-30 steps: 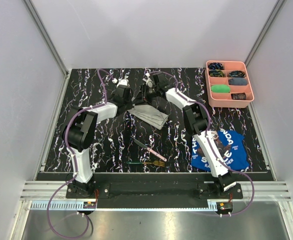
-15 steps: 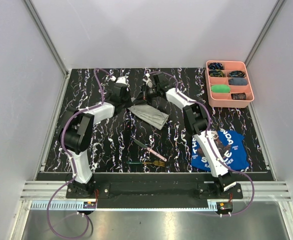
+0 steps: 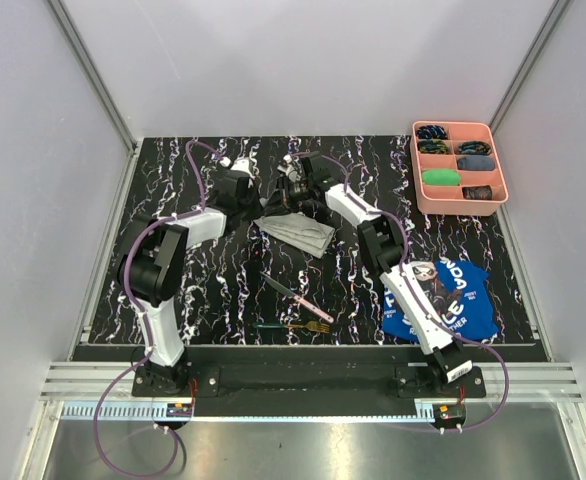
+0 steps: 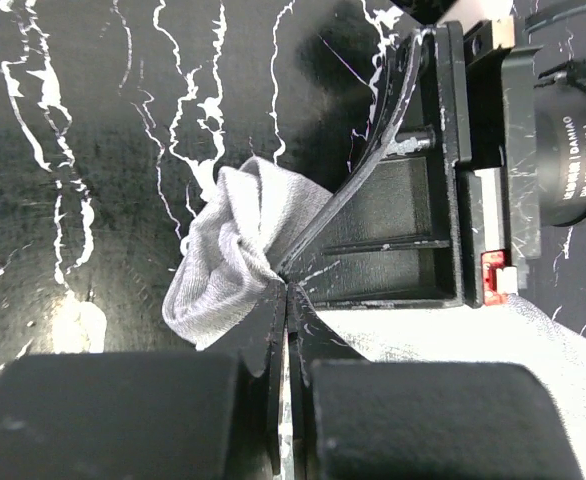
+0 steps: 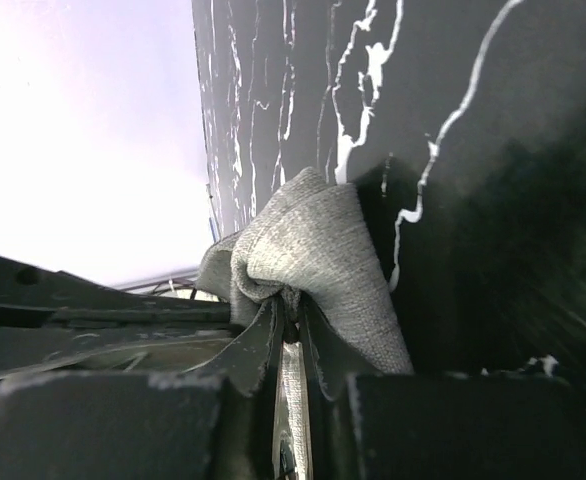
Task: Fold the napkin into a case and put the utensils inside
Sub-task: Grasp the top corner of the smaller rectangle folded napkin from the folded napkin.
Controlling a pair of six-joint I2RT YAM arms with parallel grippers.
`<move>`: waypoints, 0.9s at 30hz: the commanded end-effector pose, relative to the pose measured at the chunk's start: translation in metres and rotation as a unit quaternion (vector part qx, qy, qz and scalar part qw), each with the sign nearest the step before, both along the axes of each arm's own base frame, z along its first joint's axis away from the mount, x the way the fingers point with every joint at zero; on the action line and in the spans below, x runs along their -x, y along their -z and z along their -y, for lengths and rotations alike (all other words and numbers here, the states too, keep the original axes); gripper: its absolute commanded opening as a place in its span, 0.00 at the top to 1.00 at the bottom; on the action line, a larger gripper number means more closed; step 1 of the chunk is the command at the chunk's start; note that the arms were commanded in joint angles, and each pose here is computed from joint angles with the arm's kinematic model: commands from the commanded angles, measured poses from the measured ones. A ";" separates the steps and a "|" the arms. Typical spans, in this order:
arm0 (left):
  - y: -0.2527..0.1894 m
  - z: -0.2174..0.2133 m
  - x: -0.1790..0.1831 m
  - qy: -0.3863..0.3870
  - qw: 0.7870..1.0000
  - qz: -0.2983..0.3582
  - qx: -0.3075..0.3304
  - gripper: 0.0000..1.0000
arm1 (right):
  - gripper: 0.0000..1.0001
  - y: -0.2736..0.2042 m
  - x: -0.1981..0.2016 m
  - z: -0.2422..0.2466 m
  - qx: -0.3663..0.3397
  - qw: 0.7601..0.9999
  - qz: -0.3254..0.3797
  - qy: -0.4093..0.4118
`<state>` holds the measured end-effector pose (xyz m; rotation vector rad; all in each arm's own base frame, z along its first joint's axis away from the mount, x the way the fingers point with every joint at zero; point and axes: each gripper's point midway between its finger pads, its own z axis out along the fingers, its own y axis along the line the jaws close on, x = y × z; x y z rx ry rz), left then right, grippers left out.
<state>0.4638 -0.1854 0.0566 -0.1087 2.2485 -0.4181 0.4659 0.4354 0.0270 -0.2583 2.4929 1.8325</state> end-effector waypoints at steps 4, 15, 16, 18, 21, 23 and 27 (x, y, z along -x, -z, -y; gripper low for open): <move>-0.001 0.012 -0.011 0.017 0.999 0.025 0.032 1.00 | 0.79 -0.026 0.014 -0.008 -0.002 0.999 0.041 -0.021; -0.010 0.021 -0.004 0.007 0.996 0.021 0.081 1.00 | 0.52 -0.062 0.008 0.046 0.024 0.997 0.064 0.024; -0.010 0.024 -0.003 0.011 0.996 0.018 0.090 1.00 | 0.50 -0.068 0.009 0.047 0.023 0.997 0.069 0.024; -0.010 0.029 -0.003 0.015 0.995 0.016 0.097 1.00 | 0.49 -0.069 0.011 0.048 0.025 0.997 0.071 0.027; -0.011 0.034 -0.001 0.019 0.994 0.017 0.102 1.00 | 0.50 -0.063 0.013 0.049 0.027 0.997 0.065 0.028; -0.013 0.034 0.001 0.019 0.994 0.018 0.103 1.00 | 0.51 -0.062 0.013 0.048 0.026 0.997 0.062 0.027; -0.018 0.034 0.002 0.018 0.994 0.024 0.104 1.00 | 0.54 -0.051 0.010 0.046 0.023 0.998 0.059 0.026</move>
